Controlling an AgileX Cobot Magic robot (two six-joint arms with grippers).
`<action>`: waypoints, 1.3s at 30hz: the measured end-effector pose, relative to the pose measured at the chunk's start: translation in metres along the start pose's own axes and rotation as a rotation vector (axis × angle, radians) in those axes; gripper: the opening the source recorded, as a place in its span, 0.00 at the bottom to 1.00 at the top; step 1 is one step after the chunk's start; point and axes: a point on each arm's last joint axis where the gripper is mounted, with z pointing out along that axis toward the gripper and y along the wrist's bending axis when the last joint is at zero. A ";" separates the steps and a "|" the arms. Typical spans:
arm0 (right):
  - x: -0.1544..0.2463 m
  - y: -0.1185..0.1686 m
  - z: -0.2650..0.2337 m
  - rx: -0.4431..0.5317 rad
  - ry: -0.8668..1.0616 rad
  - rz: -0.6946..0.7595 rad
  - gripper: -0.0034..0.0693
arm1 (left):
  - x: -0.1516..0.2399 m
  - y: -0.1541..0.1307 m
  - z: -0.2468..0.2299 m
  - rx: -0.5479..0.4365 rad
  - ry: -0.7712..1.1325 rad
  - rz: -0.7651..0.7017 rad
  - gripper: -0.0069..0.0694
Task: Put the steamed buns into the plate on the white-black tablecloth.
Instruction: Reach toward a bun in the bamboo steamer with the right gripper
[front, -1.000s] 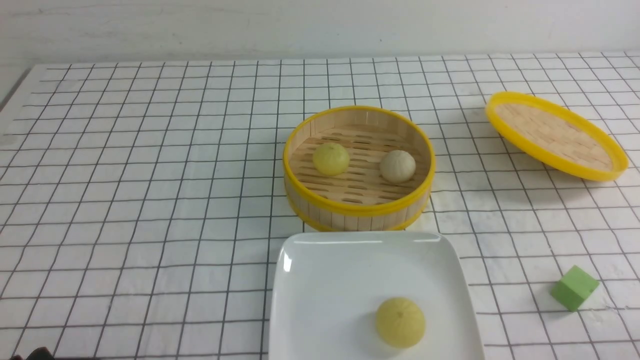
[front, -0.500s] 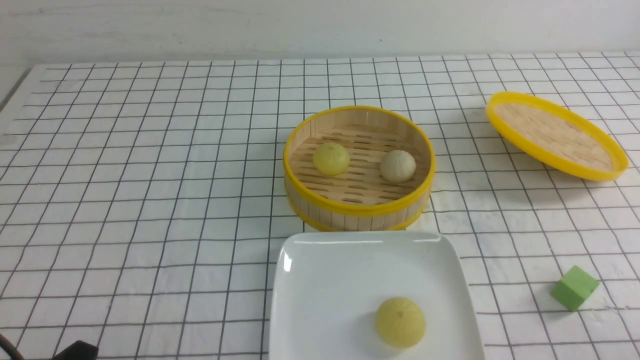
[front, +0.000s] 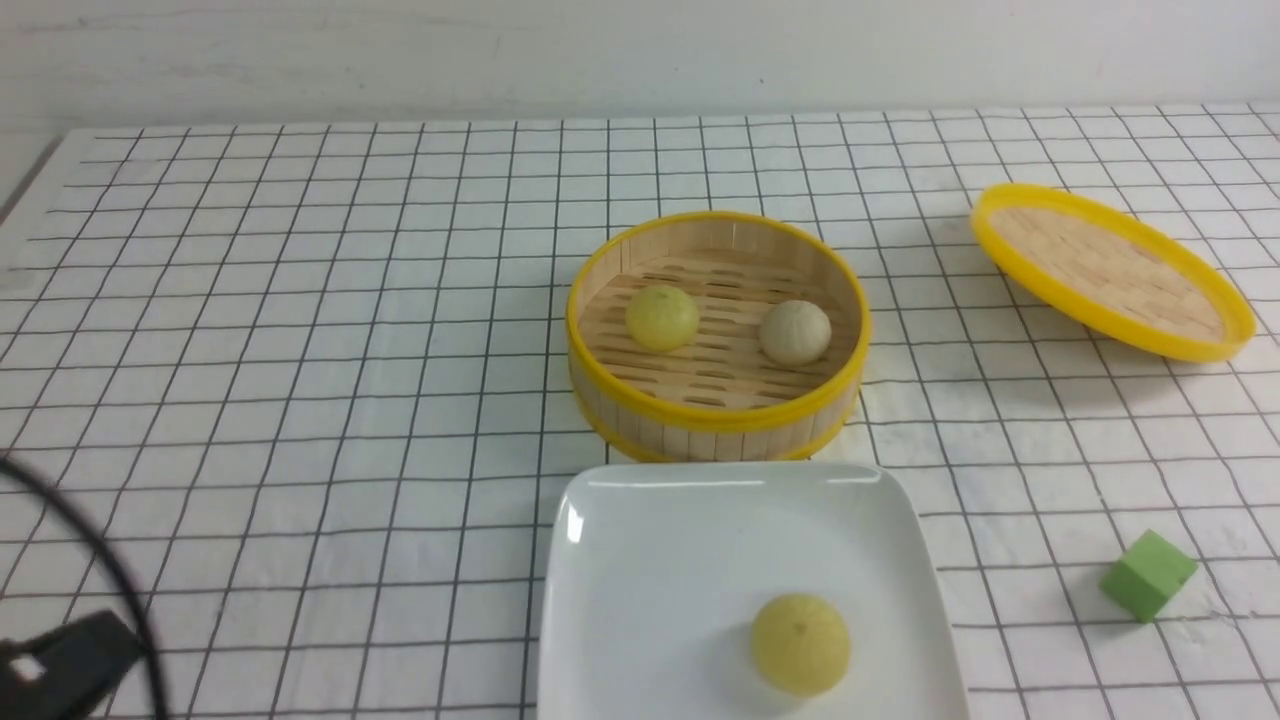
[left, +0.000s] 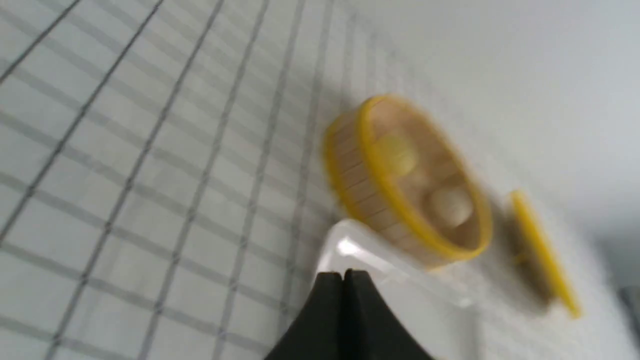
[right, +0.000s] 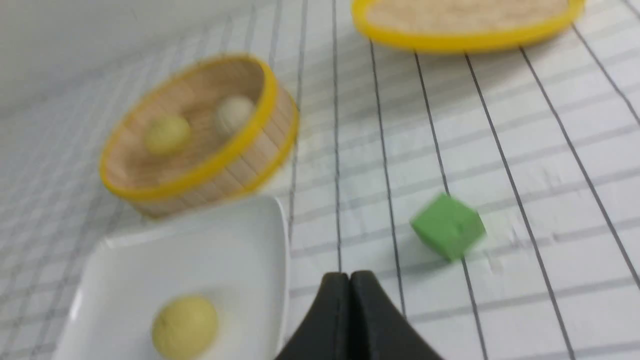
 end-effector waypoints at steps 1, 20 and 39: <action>-0.007 0.003 0.006 0.032 0.109 0.008 0.05 | -0.003 0.001 0.008 -0.077 0.077 0.014 0.09; -0.046 0.083 0.149 -0.576 0.635 -0.114 0.06 | -0.021 0.001 0.079 -0.269 0.532 0.116 0.12; -0.117 0.141 0.342 -0.098 0.450 -0.498 0.52 | -0.021 0.000 0.079 -0.258 0.536 0.124 0.17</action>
